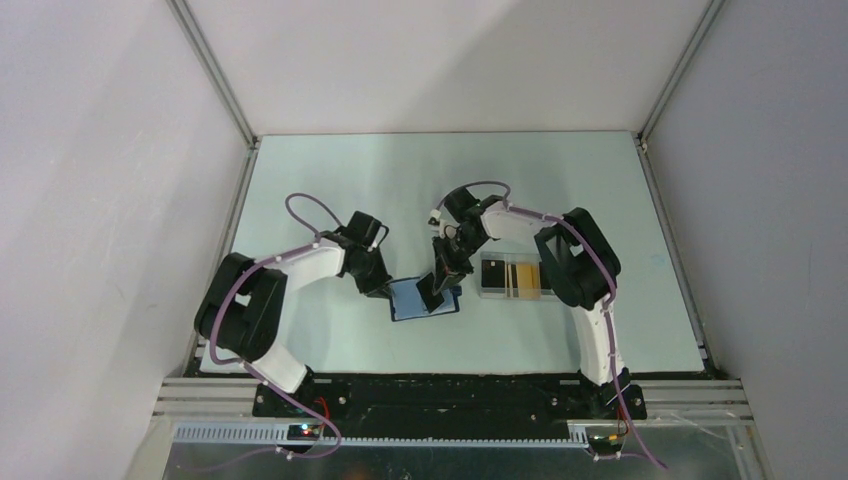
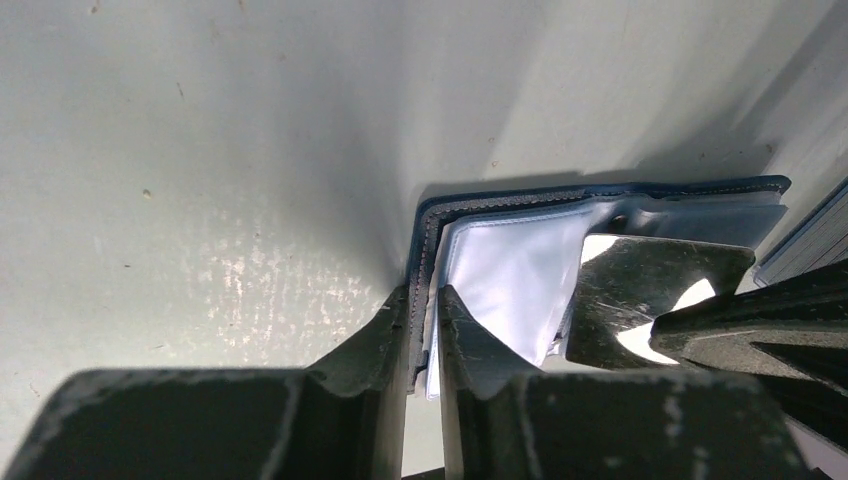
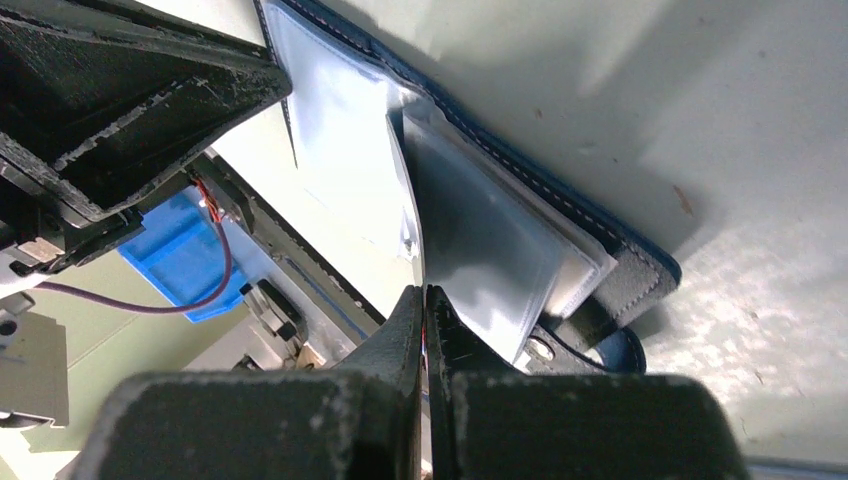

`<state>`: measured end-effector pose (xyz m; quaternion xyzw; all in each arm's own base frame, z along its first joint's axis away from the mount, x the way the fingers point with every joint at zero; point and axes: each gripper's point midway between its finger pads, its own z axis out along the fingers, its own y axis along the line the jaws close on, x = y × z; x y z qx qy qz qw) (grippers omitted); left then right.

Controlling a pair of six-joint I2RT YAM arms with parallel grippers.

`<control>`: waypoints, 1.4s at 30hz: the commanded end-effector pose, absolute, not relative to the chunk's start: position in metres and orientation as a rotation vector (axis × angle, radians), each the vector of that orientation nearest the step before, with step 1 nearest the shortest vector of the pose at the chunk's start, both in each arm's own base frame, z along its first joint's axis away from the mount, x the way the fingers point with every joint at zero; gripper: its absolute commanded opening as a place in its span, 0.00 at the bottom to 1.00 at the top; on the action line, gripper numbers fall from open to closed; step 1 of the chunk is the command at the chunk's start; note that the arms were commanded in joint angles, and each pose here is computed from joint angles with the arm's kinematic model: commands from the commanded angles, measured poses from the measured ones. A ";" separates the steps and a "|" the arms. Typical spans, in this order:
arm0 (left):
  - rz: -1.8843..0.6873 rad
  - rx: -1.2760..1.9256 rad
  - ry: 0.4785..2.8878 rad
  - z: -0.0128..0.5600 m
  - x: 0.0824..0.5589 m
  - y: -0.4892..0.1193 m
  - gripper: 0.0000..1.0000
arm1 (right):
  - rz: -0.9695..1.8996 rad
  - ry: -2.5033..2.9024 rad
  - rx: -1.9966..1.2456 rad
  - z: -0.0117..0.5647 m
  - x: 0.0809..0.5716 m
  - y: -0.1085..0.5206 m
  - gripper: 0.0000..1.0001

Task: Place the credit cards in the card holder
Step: Insert the credit card into the card holder.

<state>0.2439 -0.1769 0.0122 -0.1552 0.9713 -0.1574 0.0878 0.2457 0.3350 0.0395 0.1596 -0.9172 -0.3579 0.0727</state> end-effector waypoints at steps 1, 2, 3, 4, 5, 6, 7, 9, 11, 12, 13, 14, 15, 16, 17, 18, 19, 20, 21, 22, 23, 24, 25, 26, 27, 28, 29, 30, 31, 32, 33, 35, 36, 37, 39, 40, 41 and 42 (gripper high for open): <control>-0.348 -0.443 2.941 -0.006 0.236 -0.165 0.18 | -0.957 -2.835 0.461 0.046 0.248 0.316 0.00; -0.345 -0.444 2.942 -0.006 0.236 -0.165 0.18 | -0.949 -2.835 0.457 0.046 0.248 0.314 0.00; -0.344 -0.445 2.942 -0.006 0.236 -0.165 0.17 | -0.936 -2.834 0.449 0.046 0.247 0.312 0.00; -0.342 -0.446 2.941 -0.006 0.237 -0.165 0.17 | -0.933 -2.836 0.447 0.046 0.247 0.311 0.00; -0.342 -0.447 2.942 -0.006 0.236 -0.165 0.17 | -0.940 -2.839 0.451 0.047 0.247 0.311 0.00; -0.341 -0.446 2.940 -0.005 0.237 -0.165 0.17 | -0.945 -2.839 0.453 0.047 0.247 0.311 0.00; -0.341 -0.445 2.940 -0.006 0.237 -0.165 0.17 | -0.943 -2.830 0.453 0.046 0.246 0.312 0.00; -0.339 -0.446 2.943 -0.006 0.236 -0.164 0.17 | -0.957 -2.813 0.451 0.044 0.244 0.314 0.00; -0.344 -0.446 2.944 -0.006 0.236 -0.165 0.16 | -0.996 -2.783 0.452 0.043 0.241 0.318 0.00; -0.344 -0.445 2.945 -0.006 0.236 -0.165 0.16 | -1.019 -2.781 0.462 0.042 0.242 0.320 0.00; -0.344 -0.444 2.944 -0.006 0.237 -0.165 0.16 | -1.034 -2.763 0.460 0.042 0.239 0.321 0.00; -0.344 -0.443 2.944 -0.006 0.237 -0.165 0.16 | -1.048 -2.758 0.470 0.041 0.239 0.323 0.00; -0.344 -0.443 2.946 -0.006 0.236 -0.166 0.16 | -1.063 -2.747 0.480 0.042 0.237 0.325 0.00; -0.344 -0.443 2.947 -0.006 0.236 -0.166 0.16 | -1.090 -2.733 0.486 0.043 0.237 0.329 0.00; -0.346 -0.442 2.948 -0.006 0.236 -0.166 0.16 | -1.113 -2.723 0.489 0.043 0.237 0.331 0.00; -0.348 -0.442 2.948 -0.006 0.236 -0.166 0.16 | -1.149 -2.699 0.491 0.046 0.236 0.334 0.00; -0.349 -0.441 2.949 -0.006 0.236 -0.166 0.16 | -1.175 -2.694 0.502 0.047 0.237 0.337 0.00; -0.349 -0.440 2.950 -0.006 0.236 -0.167 0.16 | -1.202 -2.674 0.505 0.049 0.235 0.340 0.00; -0.348 -0.438 2.951 -0.007 0.236 -0.167 0.16 | -1.227 -2.669 0.518 0.051 0.236 0.343 0.00; -0.348 -0.439 2.951 -0.006 0.236 -0.167 0.16 | -1.257 -2.646 0.522 0.053 0.235 0.345 0.00; -0.346 -0.440 2.951 -0.007 0.236 -0.166 0.15 | -1.281 -2.640 0.529 0.055 0.236 0.348 0.00; -0.347 -0.438 2.951 -0.007 0.236 -0.167 0.15 | -1.303 -2.624 0.533 0.057 0.235 0.350 0.00; -0.347 -0.438 2.950 -0.007 0.236 -0.166 0.15 | -1.318 -2.622 0.538 0.057 0.236 0.352 0.00; -0.345 -0.437 2.952 -0.007 0.236 -0.166 0.15 | -1.327 -2.614 0.538 0.057 0.235 0.352 0.00; -0.345 -0.437 2.951 -0.007 0.236 -0.166 0.15 | -1.343 -2.607 0.545 0.058 0.236 0.354 0.00; -0.345 -0.437 2.952 -0.007 0.237 -0.166 0.15 | -1.348 -2.606 0.544 0.056 0.237 0.355 0.00; -0.345 -0.437 2.954 -0.007 0.236 -0.166 0.15 | -1.346 -2.603 0.537 0.054 0.237 0.355 0.00; -0.346 -0.436 2.953 -0.007 0.237 -0.167 0.15 | -1.342 -2.601 0.527 0.051 0.238 0.354 0.00; -0.346 -0.436 2.952 -0.007 0.237 -0.167 0.15 | -1.333 -2.608 0.520 0.048 0.239 0.352 0.00; -0.345 -0.435 2.954 -0.007 0.237 -0.167 0.15 | -1.313 -2.611 0.502 0.044 0.240 0.350 0.00; -0.344 -0.435 2.954 -0.007 0.237 -0.167 0.15 | -1.287 -2.630 0.497 0.040 0.241 0.347 0.00; -0.343 -0.434 2.955 -0.007 0.237 -0.167 0.15 | -1.233 -2.657 0.476 0.034 0.243 0.340 0.00; -0.343 -0.433 2.955 -0.007 0.237 -0.167 0.15 | -1.206 -2.668 0.469 0.034 0.242 0.335 0.00; -0.342 -0.434 2.957 -0.007 0.237 -0.167 0.15 | -1.176 -2.691 0.470 0.032 0.244 0.332 0.00; -0.340 -0.433 2.960 -0.008 0.237 -0.167 0.15 | -1.137 -2.720 0.465 0.035 0.245 0.325 0.00; -0.340 -0.433 2.960 -0.008 0.237 -0.167 0.15 | -1.123 -2.720 0.459 0.035 0.244 0.322 0.00; -0.339 -0.433 2.961 -0.008 0.237 -0.167 0.15 | -1.113 -2.728 0.455 0.035 0.245 0.319 0.00; -0.339 -0.433 2.961 -0.008 0.237 -0.167 0.15 | -1.091 -2.736 0.443 0.035 0.245 0.316 0.00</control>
